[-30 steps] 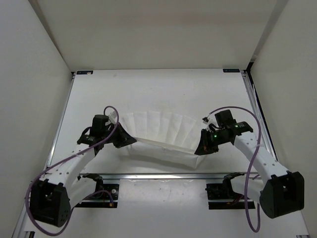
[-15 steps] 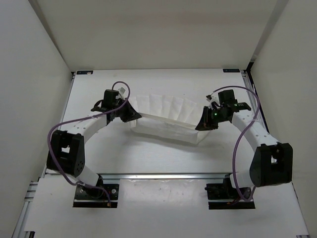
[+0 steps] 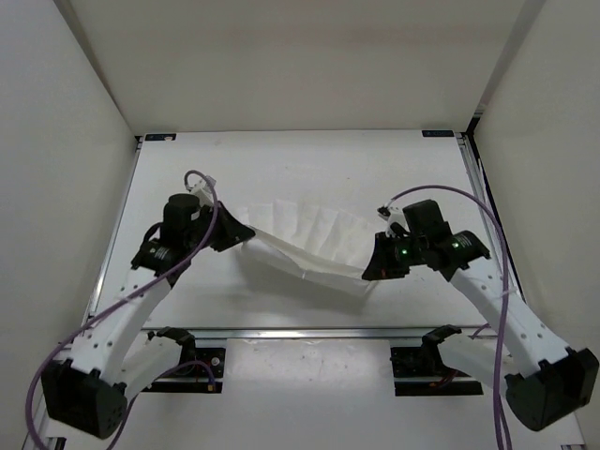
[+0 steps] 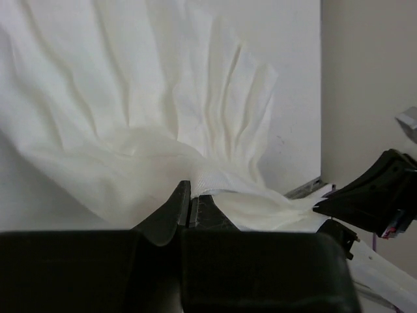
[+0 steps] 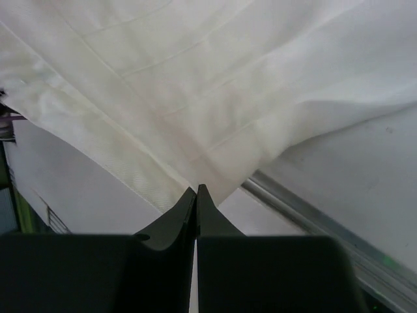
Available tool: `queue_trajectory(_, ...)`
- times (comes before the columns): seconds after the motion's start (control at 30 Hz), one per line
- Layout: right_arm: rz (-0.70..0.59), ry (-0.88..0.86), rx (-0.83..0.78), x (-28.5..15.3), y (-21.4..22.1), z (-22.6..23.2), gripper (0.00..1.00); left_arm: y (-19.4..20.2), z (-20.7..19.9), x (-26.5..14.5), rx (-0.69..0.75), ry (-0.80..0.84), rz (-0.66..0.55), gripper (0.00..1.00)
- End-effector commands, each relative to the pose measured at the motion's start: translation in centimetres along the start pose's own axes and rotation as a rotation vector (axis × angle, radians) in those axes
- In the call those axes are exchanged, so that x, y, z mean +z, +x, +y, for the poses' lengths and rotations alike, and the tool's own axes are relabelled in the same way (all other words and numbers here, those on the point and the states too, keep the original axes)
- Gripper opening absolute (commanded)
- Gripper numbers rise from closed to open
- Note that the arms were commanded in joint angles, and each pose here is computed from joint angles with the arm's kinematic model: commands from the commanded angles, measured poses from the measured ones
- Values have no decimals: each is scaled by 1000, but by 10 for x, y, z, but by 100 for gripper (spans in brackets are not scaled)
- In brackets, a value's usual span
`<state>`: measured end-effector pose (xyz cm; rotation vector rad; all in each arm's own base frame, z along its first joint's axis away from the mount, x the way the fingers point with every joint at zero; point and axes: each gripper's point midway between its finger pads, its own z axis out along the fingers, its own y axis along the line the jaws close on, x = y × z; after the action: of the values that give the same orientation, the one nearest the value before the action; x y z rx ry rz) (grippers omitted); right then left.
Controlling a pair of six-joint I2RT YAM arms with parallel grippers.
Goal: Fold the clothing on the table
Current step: Fold the skirt
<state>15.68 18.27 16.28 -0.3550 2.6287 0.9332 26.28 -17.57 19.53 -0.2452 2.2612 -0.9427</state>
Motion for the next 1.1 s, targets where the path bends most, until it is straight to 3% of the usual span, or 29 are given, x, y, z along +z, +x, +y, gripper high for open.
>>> queue_trajectory(0.0, 0, 44, 104, -13, 18, -3, 1, -10, 1, -28, -17, -44, -95, 0)
queue_trajectory(0.2, -115, 56, 149, -18, -28, -30, 0, -12, 9, 9, -4, -65, -52, 0)
queue_trajectory(0.53, -133, 129, 138, 17, -91, -75, 0, -21, 79, 51, -59, -294, 14, 0)
queue_trajectory(0.77, -88, 163, 110, 30, -109, -85, 0, -36, 84, 22, -47, -405, -47, 0)
queue_trajectory(0.93, -38, 238, 84, 32, -99, -98, 0, -40, 53, 0, -59, -304, -99, 0)
queue_trajectory(1.07, -38, 237, 75, 29, -90, -99, 0, -30, 55, -26, -97, -296, -144, 0)
